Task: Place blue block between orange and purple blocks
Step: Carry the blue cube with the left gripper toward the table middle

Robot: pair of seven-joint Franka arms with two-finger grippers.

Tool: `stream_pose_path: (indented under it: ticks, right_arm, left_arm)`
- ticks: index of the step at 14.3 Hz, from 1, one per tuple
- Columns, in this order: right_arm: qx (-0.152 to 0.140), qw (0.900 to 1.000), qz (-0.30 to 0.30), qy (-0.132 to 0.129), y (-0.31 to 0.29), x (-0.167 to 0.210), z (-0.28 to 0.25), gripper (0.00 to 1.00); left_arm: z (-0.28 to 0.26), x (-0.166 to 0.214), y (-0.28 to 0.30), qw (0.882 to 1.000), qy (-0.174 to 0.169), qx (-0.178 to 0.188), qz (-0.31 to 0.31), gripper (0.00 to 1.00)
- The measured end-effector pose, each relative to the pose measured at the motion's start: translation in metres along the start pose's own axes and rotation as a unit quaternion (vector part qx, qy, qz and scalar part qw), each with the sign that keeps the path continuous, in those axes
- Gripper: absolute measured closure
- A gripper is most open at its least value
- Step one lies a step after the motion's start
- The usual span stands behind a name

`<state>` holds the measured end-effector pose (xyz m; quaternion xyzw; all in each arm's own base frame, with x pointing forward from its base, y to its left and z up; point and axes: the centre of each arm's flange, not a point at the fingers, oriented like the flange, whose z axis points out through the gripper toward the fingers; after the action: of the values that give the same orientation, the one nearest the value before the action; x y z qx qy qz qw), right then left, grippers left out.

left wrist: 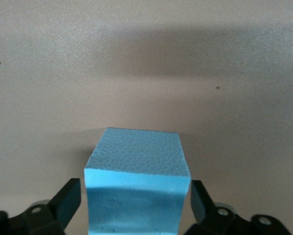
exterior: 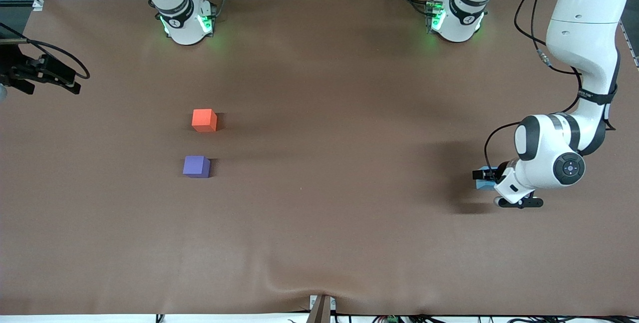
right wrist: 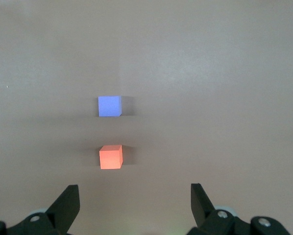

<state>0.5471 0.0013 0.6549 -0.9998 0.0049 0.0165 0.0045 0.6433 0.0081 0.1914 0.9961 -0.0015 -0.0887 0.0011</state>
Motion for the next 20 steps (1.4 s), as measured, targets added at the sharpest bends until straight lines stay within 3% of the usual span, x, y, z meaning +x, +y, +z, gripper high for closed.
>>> stream_pose_path:
  ticks: [3, 4, 8, 11, 14, 20]
  right_arm:
    - [0.000, 1.000, 0.000, 0.000, 0.001, 0.000, 0.000, 0.00]
    - [0.000, 1.000, 0.000, 0.000, 0.001, 0.000, 0.000, 0.00]
    - [0.000, 1.000, -0.002, 0.003, 0.000, 0.001, 0.000, 0.00]
    - [0.001, 1.000, -0.003, 0.003, -0.001, 0.003, 0.002, 0.00]
    - [0.001, 1.000, -0.003, 0.004, -0.001, 0.005, 0.004, 0.00]
    - [0.001, 1.000, -0.004, 0.008, -0.001, 0.007, 0.004, 0.00]
  left_arm:
    - [-0.006, 0.004, 0.001, 1.000, 0.011, 0.000, 0.008, 0.40]
    - [-0.009, 0.006, 0.003, 1.000, 0.015, 0.002, 0.012, 0.43]
    - [-0.037, 0.014, 0.022, 0.999, 0.041, 0.001, 0.029, 0.43]
    - [-0.079, 0.011, 0.066, 0.996, 0.073, -0.002, 0.058, 0.45]
    - [-0.113, -0.008, 0.153, 0.994, 0.088, -0.014, 0.064, 0.46]
    - [-0.112, -0.087, 0.350, 0.996, 0.066, -0.008, 0.055, 0.46]
